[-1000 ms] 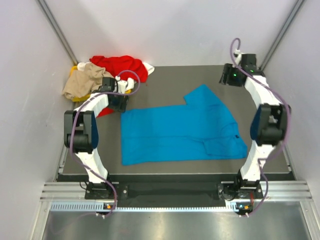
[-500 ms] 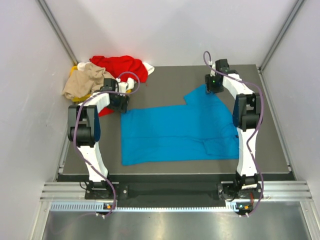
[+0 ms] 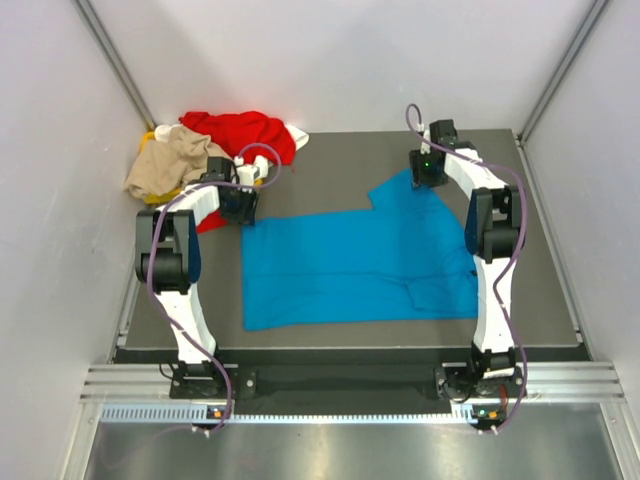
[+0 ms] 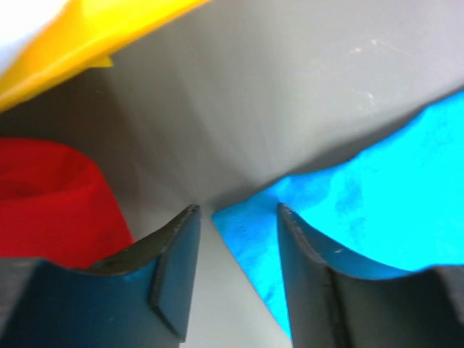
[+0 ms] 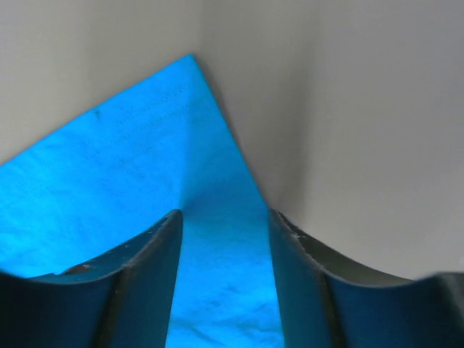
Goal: Fold and stack the t-shirts
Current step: Fold the tshirt
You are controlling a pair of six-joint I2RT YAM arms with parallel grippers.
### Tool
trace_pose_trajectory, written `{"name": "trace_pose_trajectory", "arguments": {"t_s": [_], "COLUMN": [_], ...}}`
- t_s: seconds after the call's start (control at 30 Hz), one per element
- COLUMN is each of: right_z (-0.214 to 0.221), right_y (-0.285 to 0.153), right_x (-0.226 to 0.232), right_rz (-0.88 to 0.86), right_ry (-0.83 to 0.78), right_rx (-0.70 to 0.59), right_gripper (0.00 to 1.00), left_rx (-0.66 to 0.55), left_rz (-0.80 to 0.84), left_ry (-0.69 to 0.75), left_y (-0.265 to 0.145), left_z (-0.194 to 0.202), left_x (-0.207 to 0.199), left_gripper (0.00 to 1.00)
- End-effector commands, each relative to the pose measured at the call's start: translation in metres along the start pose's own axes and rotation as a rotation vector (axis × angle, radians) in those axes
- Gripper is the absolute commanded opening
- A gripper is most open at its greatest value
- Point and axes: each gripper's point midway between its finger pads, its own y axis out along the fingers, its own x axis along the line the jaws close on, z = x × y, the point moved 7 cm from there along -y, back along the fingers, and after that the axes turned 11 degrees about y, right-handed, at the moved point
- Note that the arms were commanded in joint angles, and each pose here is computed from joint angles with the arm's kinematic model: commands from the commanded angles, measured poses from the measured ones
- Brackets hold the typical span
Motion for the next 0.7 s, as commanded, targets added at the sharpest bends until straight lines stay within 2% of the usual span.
{"name": "trace_pose_trajectory", "arguments": {"t_s": [0.0,0.13,0.3,0.37,0.47,0.5,0.53,0.57,0.6,0.67], "right_z": [-0.027,-0.035,-0.012,0.0,0.007,0.011,0.009,0.003,0.012,0.01], "right_y": [-0.029,-0.026,0.009,0.019,0.021,0.021,0.02,0.009,0.009,-0.006], "right_x": [0.003,-0.001,-0.012,-0.011,-0.007,-0.005,-0.003,0.0,0.0,0.004], "right_rz": [0.047,0.095,0.166,0.133,0.084,0.06,0.048,0.029,0.02,-0.028], "right_ry": [-0.001,0.038,0.022,0.019,0.022,0.023,0.021,0.022,0.032,0.041], "right_rx": [-0.122,-0.168,-0.056,-0.007,0.032,0.044,0.025,-0.007,0.008,-0.014], "right_gripper": [0.54,0.56,0.55,0.55,0.44,0.31,0.25,0.19,0.09,0.0], "left_rx": [0.059,0.021,0.015,0.032,0.076,0.082,0.09,0.088,0.082,0.061], "left_rz": [0.088,0.08,0.076,0.085,0.11,0.117,0.133,0.136,0.136,0.128], "left_ry": [-0.01,0.007,0.03,0.027,0.021,0.019,0.017,0.017,0.018,0.02], "left_y": [-0.004,-0.02,-0.028,-0.024,-0.013,-0.011,-0.008,-0.007,-0.007,-0.007], "left_z": [0.011,0.003,-0.004,0.001,0.014,0.015,0.018,0.017,0.015,0.011], "left_x": [-0.011,-0.01,-0.006,-0.008,-0.011,-0.012,-0.013,-0.013,-0.013,-0.011], "left_gripper": [0.53,0.55,0.56,0.55,0.52,0.49,0.47,0.43,0.27,0.0]}}
